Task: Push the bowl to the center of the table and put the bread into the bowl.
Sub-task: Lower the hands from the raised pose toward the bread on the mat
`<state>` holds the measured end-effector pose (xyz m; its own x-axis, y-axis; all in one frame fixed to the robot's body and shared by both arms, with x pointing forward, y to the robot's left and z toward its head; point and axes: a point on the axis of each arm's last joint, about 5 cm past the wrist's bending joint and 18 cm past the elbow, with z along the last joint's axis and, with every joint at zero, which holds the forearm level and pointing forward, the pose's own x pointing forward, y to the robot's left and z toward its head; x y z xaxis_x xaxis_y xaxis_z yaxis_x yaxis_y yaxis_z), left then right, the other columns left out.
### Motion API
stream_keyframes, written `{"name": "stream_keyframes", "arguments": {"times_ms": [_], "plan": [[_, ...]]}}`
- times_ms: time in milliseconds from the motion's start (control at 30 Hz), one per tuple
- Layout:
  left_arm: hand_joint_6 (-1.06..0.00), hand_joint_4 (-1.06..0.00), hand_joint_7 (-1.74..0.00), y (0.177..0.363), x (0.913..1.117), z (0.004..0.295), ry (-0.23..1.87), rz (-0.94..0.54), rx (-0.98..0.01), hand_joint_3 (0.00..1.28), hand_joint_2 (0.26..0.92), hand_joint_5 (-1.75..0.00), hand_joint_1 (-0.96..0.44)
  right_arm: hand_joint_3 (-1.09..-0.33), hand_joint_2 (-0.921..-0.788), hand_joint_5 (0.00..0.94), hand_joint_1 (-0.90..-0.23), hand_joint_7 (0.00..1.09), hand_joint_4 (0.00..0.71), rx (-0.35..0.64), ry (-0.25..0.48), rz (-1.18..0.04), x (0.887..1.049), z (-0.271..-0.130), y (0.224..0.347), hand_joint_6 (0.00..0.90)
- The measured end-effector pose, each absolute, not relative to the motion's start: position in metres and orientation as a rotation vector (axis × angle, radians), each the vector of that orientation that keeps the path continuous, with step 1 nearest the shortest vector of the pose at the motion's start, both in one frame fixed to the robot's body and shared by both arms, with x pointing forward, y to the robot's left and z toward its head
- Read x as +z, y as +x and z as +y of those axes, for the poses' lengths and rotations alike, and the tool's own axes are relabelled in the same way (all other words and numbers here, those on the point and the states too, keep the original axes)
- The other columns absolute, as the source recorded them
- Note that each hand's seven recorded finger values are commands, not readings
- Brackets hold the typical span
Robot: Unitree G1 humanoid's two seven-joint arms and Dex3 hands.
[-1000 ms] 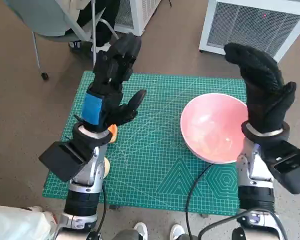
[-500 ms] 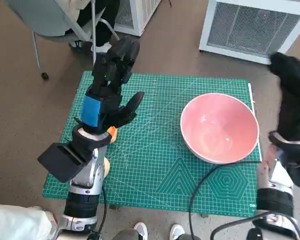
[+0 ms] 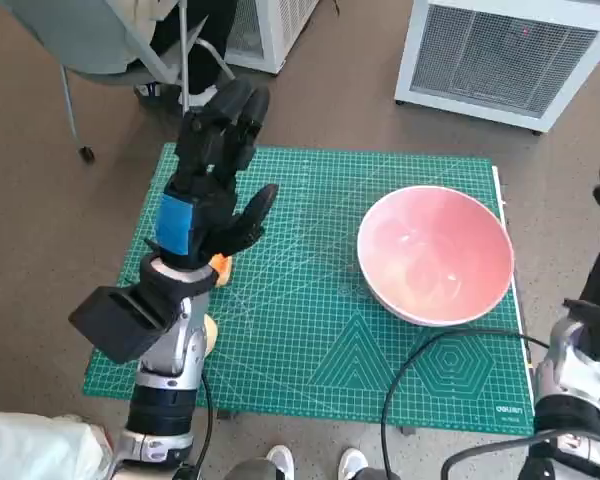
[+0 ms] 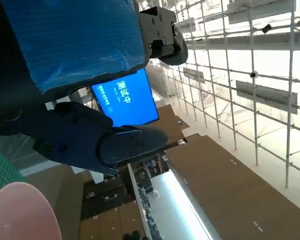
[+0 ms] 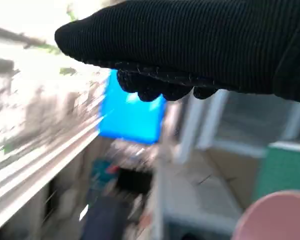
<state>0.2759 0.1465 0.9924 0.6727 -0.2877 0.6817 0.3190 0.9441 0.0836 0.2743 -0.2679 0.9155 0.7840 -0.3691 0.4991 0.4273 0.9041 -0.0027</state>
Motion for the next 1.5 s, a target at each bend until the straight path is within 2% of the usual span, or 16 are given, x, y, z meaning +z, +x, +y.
{"name": "stream_keyframes", "arguments": {"times_ms": [167,333,633,1133,1333,1500], "plan": [[0.00,-0.20,-0.57,0.276,0.992,0.147,-0.045,-0.760,-0.341,0.46,0.921,0.00,-0.38,-0.873,-0.921,0.001,-0.543,0.33,0.338,-0.441,-0.101,-0.406,0.900,-0.263,0.271,0.205],[0.00,-0.20,-0.58,0.276,0.992,0.148,-0.046,-0.760,-0.334,0.46,0.921,0.00,-0.37,-0.888,-0.921,0.001,-0.522,0.32,0.338,-0.417,-0.050,-0.275,0.884,-0.256,0.269,0.211],[0.00,-0.20,-0.59,0.275,0.991,0.151,-0.045,-0.755,-0.324,0.46,0.921,0.00,-0.35,-0.884,-0.921,0.002,-0.541,0.31,0.340,-0.369,0.038,-0.106,0.867,-0.235,0.271,0.241],[0.00,-0.21,-0.60,0.271,0.985,0.160,-0.027,-0.743,-0.299,0.45,0.921,-0.01,-0.36,-0.908,-0.921,0.002,-0.549,0.30,0.343,-0.269,0.092,-0.036,0.875,-0.204,0.292,0.258],[-0.01,-0.21,-0.59,0.268,0.984,0.165,-0.012,-0.743,-0.289,0.45,0.921,-0.01,-0.36,-0.920,-0.921,0.006,-0.566,0.30,0.353,-0.231,0.120,-0.038,0.879,-0.190,0.298,0.267],[-0.01,-0.21,-0.59,0.265,0.984,0.168,-0.006,-0.746,-0.277,0.44,0.921,-0.01,-0.36,-0.932,-0.921,0.010,-0.579,0.30,0.363,-0.186,0.116,-0.045,0.882,-0.177,0.302,0.265]]}}
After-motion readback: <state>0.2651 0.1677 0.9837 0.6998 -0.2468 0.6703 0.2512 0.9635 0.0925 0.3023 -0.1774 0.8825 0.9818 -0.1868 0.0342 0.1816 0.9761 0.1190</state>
